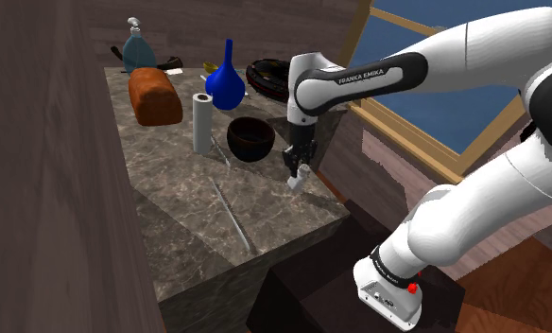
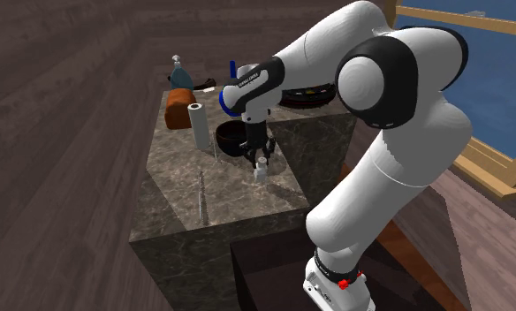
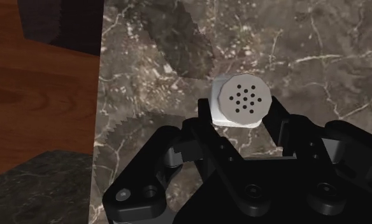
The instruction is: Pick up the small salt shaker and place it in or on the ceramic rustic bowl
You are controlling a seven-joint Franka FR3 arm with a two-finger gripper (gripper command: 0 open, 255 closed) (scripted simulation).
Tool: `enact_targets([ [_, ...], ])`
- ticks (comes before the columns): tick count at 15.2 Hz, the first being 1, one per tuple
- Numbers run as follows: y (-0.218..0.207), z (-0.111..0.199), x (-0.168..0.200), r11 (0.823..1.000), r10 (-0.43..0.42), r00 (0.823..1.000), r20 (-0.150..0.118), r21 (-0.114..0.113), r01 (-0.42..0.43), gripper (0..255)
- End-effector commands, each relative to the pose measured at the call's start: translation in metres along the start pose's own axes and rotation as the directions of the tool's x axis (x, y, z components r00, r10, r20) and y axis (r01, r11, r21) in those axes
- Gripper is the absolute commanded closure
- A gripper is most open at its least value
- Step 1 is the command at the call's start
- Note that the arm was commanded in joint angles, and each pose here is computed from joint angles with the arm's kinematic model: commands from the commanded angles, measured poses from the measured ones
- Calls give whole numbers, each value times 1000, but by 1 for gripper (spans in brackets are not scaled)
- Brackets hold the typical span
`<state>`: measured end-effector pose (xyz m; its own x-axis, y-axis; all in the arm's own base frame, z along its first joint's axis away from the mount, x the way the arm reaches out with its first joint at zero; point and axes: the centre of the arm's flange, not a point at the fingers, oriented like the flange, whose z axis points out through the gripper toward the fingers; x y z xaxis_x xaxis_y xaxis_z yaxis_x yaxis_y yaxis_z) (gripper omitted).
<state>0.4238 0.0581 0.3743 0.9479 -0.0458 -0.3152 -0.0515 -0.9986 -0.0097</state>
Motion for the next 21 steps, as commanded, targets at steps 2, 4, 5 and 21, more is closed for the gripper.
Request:
enact_targets([
  [2, 0, -15, -6, 1000, 0, 1000, 0, 0, 0, 255],
  [4, 0, -25, -10, 1000, 0, 1000, 0, 0, 0, 255],
  [5, -1, -30, -11, 1000, 0, 1000, 0, 0, 0, 255],
  [21, -1, -110, -38, 1000, 0, 1000, 0, 0, 0, 255],
])
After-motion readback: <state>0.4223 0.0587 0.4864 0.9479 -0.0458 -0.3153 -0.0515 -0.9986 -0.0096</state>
